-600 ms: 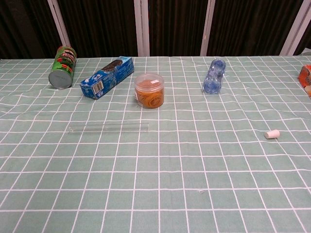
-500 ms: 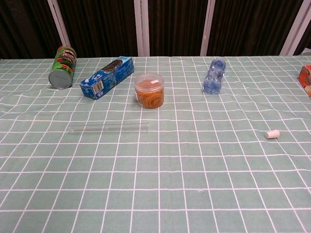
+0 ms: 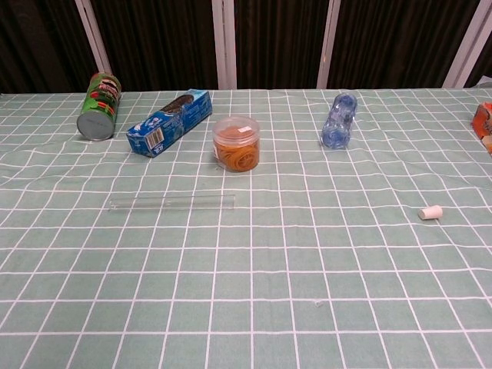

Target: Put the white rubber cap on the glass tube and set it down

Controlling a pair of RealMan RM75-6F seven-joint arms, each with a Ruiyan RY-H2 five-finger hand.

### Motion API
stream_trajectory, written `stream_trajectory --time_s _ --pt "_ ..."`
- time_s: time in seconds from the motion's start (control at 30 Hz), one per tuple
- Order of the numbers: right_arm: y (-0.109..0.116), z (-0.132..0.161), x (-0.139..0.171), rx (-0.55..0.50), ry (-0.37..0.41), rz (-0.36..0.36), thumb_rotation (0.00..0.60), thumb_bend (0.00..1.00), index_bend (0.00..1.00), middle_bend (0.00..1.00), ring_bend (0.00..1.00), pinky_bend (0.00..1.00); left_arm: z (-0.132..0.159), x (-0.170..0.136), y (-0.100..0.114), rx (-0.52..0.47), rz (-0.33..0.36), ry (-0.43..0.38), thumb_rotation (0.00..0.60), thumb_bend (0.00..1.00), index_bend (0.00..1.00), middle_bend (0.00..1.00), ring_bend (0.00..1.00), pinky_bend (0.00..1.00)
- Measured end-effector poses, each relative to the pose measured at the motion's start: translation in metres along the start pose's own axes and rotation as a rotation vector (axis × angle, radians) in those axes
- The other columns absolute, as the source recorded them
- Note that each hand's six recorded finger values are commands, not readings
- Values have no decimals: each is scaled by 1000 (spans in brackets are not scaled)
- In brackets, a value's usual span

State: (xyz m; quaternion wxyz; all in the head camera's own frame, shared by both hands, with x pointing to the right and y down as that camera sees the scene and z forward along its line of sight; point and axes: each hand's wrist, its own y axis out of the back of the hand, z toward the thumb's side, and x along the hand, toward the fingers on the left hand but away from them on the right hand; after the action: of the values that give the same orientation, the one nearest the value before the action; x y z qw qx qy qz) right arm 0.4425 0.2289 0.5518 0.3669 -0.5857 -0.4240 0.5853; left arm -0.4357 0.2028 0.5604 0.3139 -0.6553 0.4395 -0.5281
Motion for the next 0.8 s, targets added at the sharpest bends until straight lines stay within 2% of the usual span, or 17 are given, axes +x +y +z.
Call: stream_trajectory --time_s 0.13,0.33,0.57,0.8 --pt "0 0 0 -10 3 6 600 182 0 0 0 0 22 23 -7 25 -12 0 600 250 325 263 0 0" --pt "0 -3 -1 -26 -9 13 600 181 0 0 0 0 61 66 -28 65 -52 25 600 326 393 296 9 0" --pt "1 -4 -1 -42 -11 15 600 182 7 0 0 0 120 107 -68 72 -134 42 600 336 436 313 22 0" --pt "2 -3 -1 -50 -2 16 600 181 14 0 0 0 161 124 -106 122 -198 48 600 338 462 371 53 0"
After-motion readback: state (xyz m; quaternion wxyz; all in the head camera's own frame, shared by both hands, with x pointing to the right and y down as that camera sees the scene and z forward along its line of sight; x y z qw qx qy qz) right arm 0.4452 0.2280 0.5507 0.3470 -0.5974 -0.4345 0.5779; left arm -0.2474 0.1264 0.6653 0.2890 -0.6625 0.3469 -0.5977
